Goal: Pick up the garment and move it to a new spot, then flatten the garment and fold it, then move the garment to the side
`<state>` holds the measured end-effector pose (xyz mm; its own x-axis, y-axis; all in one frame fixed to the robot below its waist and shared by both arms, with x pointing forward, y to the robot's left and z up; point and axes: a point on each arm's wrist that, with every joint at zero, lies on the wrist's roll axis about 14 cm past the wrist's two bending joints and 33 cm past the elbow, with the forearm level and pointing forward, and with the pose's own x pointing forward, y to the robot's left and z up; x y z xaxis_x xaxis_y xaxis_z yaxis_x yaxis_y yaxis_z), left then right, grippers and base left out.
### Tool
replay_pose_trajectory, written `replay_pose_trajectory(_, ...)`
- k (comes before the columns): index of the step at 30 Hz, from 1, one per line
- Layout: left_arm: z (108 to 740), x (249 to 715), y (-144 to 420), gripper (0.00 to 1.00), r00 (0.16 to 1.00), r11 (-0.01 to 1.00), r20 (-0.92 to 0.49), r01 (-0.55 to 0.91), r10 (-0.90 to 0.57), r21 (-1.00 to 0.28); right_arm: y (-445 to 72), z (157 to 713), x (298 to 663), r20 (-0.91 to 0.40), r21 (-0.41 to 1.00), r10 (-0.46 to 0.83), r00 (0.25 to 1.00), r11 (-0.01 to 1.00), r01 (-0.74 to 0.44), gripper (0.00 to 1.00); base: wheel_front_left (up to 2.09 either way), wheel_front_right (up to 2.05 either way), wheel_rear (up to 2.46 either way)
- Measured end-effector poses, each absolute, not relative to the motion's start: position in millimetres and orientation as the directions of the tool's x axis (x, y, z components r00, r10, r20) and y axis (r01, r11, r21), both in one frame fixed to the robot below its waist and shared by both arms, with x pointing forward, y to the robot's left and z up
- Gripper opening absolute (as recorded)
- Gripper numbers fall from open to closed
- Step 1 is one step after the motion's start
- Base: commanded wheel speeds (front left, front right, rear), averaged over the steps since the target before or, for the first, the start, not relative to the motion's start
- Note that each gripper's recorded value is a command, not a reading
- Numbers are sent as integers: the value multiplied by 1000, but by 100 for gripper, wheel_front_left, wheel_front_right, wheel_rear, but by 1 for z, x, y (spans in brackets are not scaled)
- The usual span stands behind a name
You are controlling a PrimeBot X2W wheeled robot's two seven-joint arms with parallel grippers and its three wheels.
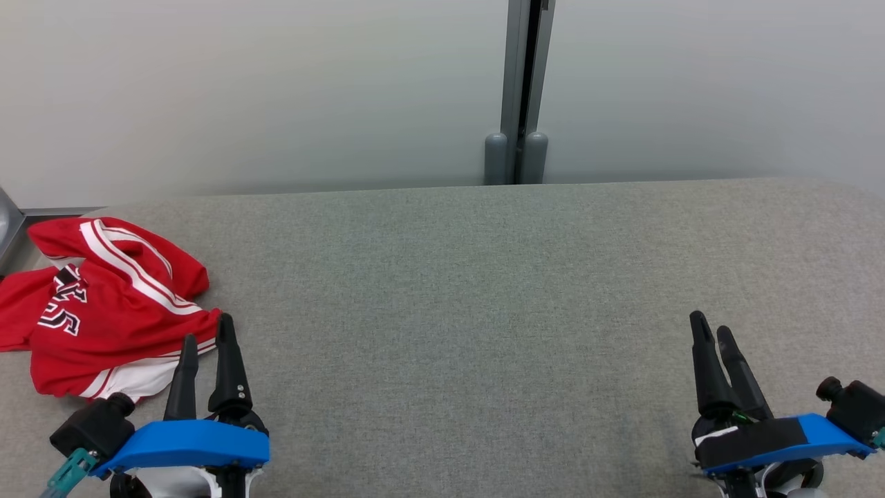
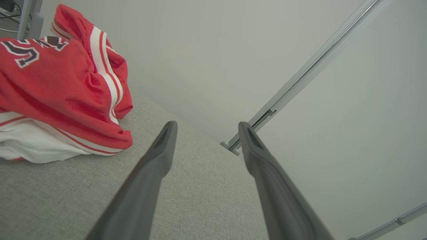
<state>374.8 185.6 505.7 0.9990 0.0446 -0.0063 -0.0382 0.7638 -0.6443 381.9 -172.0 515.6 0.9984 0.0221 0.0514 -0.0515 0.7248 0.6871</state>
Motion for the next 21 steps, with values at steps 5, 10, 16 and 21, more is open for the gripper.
replay_pose_trajectory(5,506,374,183,100,999,813,0,-33,40,-582,-168,516,382,58,631,37,998,773,-66,100,0,0,0)
replay_pose_trajectory(10,506,374,182,100,999,851,5,-30,39,-524,-164,518,382,70,575,51,996,814,-82,100,0,0,0)
replay_pose_trajectory(16,506,373,180,100,999,888,13,-24,34,-459,-160,521,381,84,512,66,994,853,-100,100,0,0,0)
replay_pose_trajectory(21,507,373,178,100,999,911,21,-19,31,-411,-159,520,380,87,460,75,993,881,-107,100,0,0,0)
